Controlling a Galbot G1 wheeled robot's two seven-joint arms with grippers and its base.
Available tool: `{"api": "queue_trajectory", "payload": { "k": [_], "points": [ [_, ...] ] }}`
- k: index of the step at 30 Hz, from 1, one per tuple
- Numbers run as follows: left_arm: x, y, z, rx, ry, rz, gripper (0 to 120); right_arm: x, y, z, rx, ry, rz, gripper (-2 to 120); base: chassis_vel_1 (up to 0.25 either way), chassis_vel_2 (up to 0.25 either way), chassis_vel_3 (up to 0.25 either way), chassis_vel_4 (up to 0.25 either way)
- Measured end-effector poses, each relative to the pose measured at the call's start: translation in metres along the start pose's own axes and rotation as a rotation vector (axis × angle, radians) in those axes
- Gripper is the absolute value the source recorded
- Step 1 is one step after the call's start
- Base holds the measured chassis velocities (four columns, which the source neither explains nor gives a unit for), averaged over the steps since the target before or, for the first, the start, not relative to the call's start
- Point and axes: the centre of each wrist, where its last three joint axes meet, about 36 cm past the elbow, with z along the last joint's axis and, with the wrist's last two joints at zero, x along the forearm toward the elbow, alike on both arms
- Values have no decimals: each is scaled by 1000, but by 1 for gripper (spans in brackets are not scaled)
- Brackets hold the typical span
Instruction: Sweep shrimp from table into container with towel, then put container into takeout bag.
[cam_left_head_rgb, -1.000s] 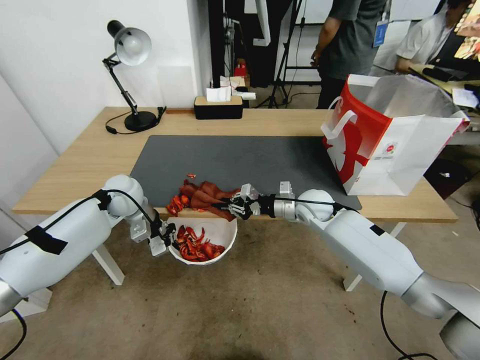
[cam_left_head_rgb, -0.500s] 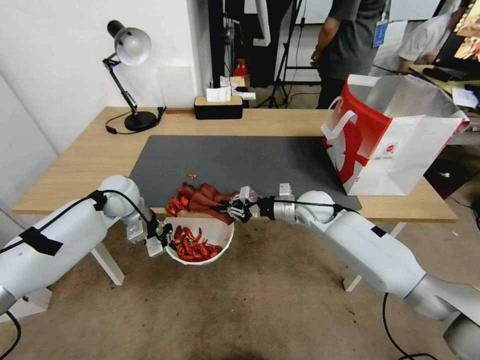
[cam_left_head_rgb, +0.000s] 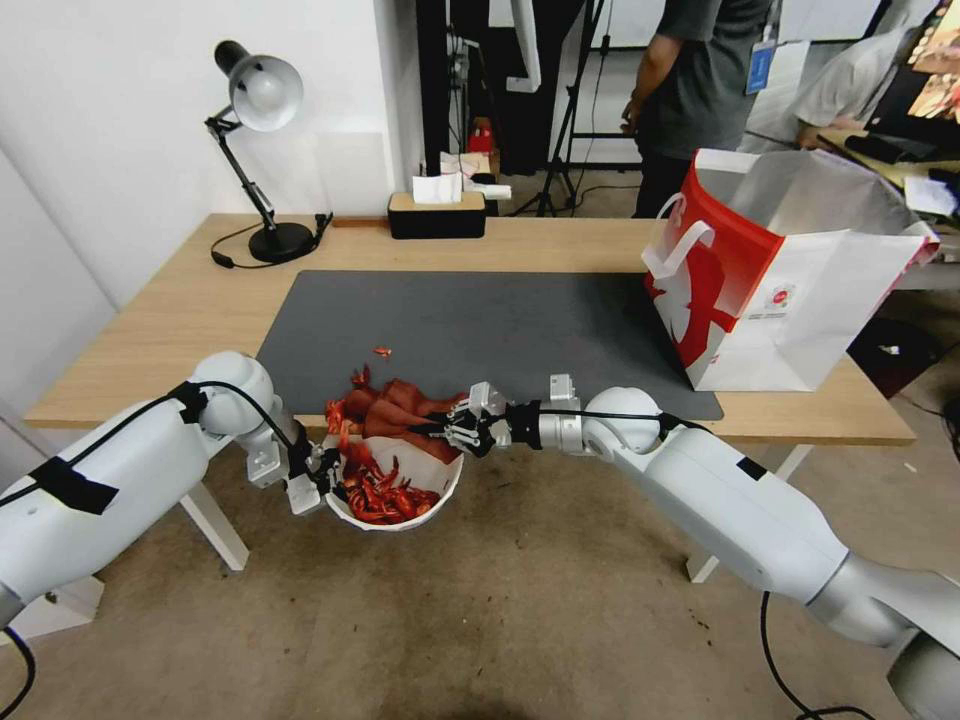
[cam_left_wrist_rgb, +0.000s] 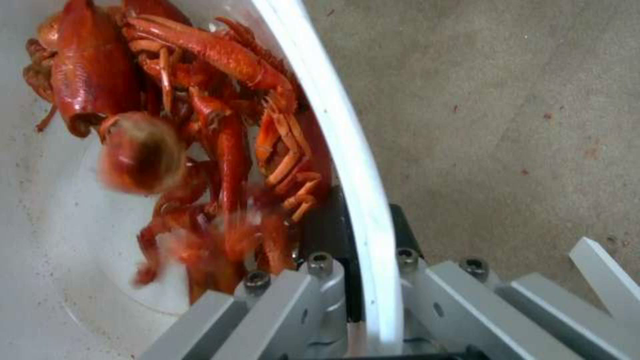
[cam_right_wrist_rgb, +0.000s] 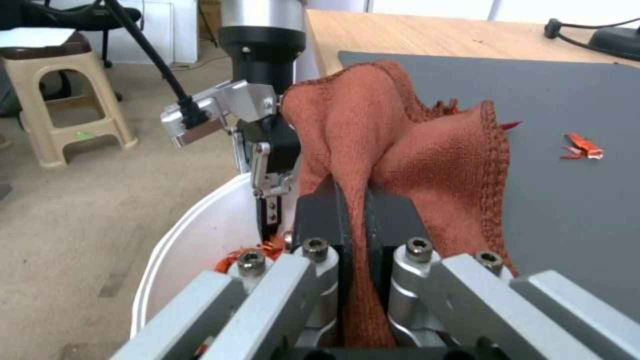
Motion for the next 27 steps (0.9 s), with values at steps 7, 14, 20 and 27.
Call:
{"api": "queue_trajectory", "payload": {
  "k": [7, 14, 20, 27],
  "points": [
    [3, -1, 0, 0, 4, -2, 0, -3, 2, -2, -4, -7, -9, 2, 0, 0, 0, 0],
    [5, -4, 1, 4, 8, -2, 0, -10, 7, -6, -12, -20, -26, 2, 0, 0, 0, 0],
    [6, -4, 1, 5, 8, -4, 0, -12, 11, -9, -20, -30, -34, 2, 0, 0, 0, 0],
    [5, -5, 0, 7, 6, -4, 0, -7, 13, -14, -16, -37, -37, 2, 0, 0, 0, 0]
  ]
}}
